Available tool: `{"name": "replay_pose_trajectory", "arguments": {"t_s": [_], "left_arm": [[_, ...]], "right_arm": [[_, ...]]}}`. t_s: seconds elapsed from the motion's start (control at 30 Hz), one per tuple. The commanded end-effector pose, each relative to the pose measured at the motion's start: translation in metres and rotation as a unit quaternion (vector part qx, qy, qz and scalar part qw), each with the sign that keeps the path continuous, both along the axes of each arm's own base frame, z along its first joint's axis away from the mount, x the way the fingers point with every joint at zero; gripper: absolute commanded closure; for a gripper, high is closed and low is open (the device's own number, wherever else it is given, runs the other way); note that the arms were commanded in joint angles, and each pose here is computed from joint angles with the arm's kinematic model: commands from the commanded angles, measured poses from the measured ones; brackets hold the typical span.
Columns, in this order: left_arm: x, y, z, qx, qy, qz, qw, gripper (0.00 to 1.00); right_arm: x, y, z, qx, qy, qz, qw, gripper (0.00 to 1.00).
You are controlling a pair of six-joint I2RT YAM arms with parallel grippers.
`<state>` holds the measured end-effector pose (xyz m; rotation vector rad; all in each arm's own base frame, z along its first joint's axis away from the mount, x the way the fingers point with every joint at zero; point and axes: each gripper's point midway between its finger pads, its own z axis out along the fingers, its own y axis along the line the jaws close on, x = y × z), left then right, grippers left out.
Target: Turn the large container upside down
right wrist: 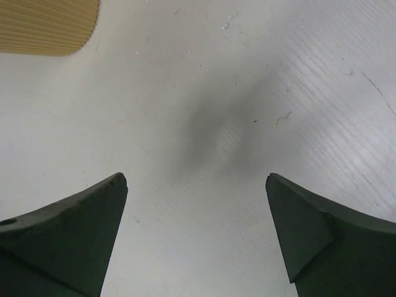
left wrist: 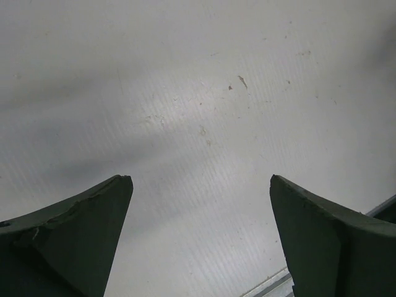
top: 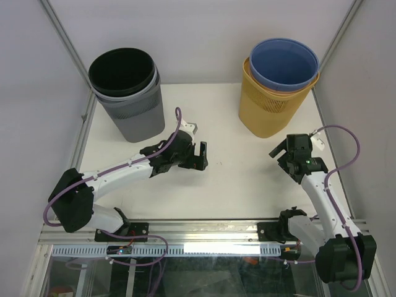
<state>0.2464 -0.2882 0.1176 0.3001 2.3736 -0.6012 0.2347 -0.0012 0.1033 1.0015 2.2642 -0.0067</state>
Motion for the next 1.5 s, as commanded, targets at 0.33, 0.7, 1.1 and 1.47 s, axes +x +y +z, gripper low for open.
{"name": "replay_pose_trajectory", "arguments": {"t_s": [0.33, 0.7, 1.1, 1.47], "left_arm": [[0.021, 0.0, 0.018, 0.012, -0.028, 0.037, 0.999, 0.01], [0.011, -0.008, 0.02, 0.005, -0.017, -0.005, 1.0, 0.01], [-0.002, -0.027, 0.062, -0.08, -0.049, -0.063, 0.994, 0.01], [-0.001, -0.019, 0.069, -0.093, -0.056, -0.03, 0.994, 0.01]], "right_arm": [[0.013, 0.005, 0.024, 0.027, -0.102, -0.003, 0.994, 0.01], [0.016, 0.01, 0.045, 0.013, -0.112, 0.042, 0.993, 0.02], [0.029, 0.03, 0.292, -0.09, -0.335, 0.221, 0.912, 0.07], [0.146, 0.119, 0.345, -0.108, -0.35, 0.497, 0.787, 0.14]]}}
